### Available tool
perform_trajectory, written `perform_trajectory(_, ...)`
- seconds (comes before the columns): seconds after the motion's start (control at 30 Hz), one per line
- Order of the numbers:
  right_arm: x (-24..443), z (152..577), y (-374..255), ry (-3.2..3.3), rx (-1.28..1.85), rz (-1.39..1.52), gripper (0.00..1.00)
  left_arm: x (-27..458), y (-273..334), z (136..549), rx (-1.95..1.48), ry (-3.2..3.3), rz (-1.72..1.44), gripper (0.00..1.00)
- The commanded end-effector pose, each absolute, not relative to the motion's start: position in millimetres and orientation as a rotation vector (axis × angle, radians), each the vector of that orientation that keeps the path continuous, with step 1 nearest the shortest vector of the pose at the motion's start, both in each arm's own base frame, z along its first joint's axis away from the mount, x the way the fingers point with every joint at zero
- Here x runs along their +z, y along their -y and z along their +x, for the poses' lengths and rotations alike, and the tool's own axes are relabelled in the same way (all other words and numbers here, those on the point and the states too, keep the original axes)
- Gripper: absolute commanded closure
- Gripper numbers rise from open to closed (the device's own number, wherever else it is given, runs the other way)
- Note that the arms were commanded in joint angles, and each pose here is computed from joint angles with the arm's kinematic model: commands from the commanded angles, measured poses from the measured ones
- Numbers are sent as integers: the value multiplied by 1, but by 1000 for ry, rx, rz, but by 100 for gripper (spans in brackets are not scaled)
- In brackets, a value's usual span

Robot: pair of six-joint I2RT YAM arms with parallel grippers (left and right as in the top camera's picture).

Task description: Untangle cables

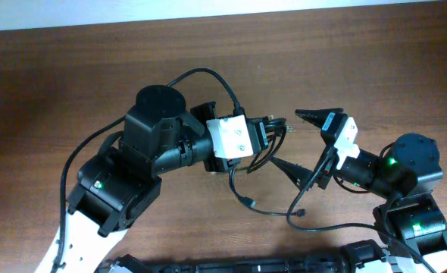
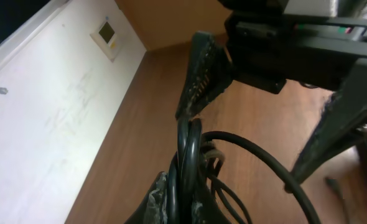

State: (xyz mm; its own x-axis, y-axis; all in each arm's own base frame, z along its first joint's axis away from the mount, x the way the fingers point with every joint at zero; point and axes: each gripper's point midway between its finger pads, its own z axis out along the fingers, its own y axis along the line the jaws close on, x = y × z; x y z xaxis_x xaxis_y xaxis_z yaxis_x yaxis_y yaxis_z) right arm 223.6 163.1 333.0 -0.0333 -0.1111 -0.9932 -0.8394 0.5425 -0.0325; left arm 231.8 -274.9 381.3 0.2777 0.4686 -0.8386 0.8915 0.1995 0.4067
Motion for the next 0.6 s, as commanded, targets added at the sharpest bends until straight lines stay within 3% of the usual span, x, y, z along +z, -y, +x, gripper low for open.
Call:
perform_trajectory(0.0,343,217,-167,-1481,773,-847,6,396,263,249,-397,-1423,1302,100)
perform_trajectory(0.27,363,219,-167,-1464,850,-753,10,399,247,274,-394,-1619,1029,100)
perform_trajectory(0.57,380,235,-168,-1553,1136,-468,23,390,279,270,-443,-1596,1093,100)
